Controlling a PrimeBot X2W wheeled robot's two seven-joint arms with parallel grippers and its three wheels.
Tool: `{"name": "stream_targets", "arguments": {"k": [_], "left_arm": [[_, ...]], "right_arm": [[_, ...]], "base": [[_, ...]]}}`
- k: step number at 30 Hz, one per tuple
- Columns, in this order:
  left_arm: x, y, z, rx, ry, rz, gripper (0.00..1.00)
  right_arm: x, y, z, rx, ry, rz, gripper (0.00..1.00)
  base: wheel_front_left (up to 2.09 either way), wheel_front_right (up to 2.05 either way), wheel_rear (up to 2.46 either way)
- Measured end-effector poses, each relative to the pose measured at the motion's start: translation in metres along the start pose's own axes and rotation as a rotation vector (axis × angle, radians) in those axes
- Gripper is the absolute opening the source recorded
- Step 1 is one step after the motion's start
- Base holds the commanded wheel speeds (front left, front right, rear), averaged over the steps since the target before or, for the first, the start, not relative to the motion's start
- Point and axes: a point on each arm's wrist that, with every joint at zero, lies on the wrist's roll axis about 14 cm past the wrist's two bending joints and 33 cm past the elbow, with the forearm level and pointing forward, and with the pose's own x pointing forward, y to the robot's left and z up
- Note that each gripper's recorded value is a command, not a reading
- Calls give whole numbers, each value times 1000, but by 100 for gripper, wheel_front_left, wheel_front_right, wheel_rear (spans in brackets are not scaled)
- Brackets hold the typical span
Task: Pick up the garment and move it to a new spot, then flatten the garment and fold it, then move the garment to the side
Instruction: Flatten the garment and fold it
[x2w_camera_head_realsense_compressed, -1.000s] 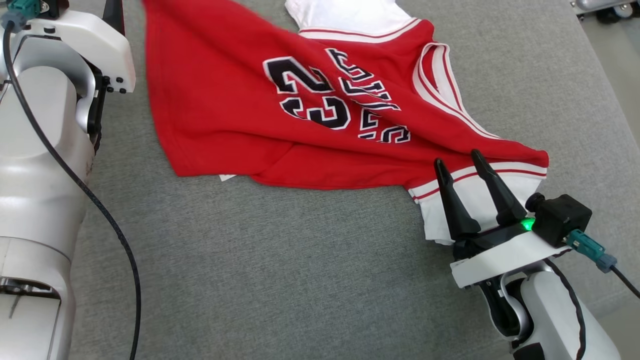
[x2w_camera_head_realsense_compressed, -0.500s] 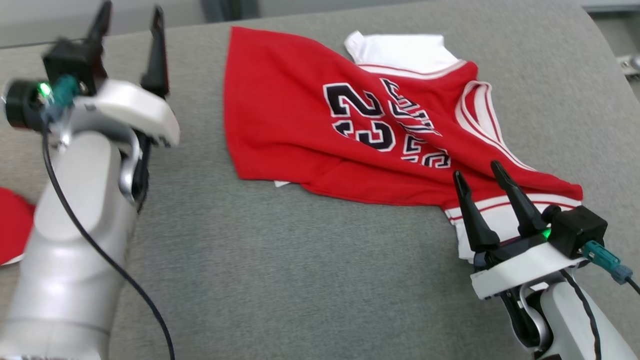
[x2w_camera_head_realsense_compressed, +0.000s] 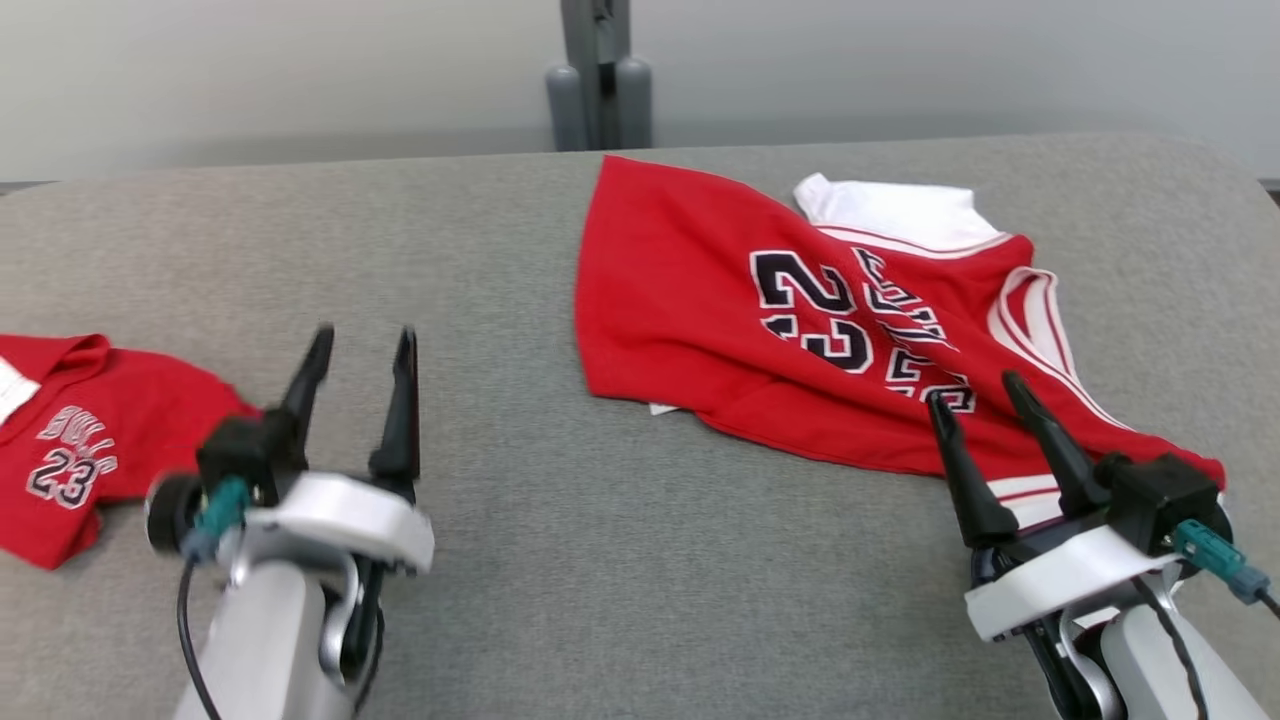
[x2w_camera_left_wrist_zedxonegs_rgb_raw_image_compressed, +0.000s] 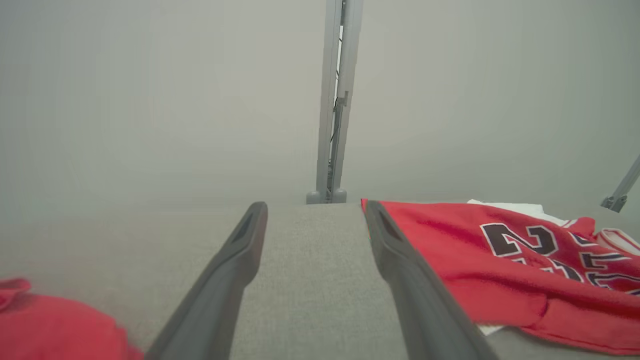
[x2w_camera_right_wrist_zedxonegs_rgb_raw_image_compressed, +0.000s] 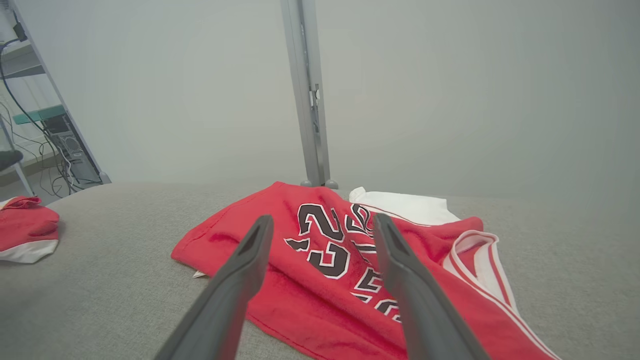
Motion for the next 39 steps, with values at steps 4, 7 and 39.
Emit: {"name": "stream_targets", "arguments": {"k": [4,7,39], "left_arm": [[-30,14,-16,-46,40,62,100],[-36,17,-14,-54,34,80,100],[-52,51,-30,-79,86,220,100]], "right_arm": [[3,14,-6,-26,23,62,100],[13,22,-3,-52,19,108,100],[68,80,-122,-217,405,461,0]], "base": [[0,0,0],[0,0,0],[0,0,0]]}}
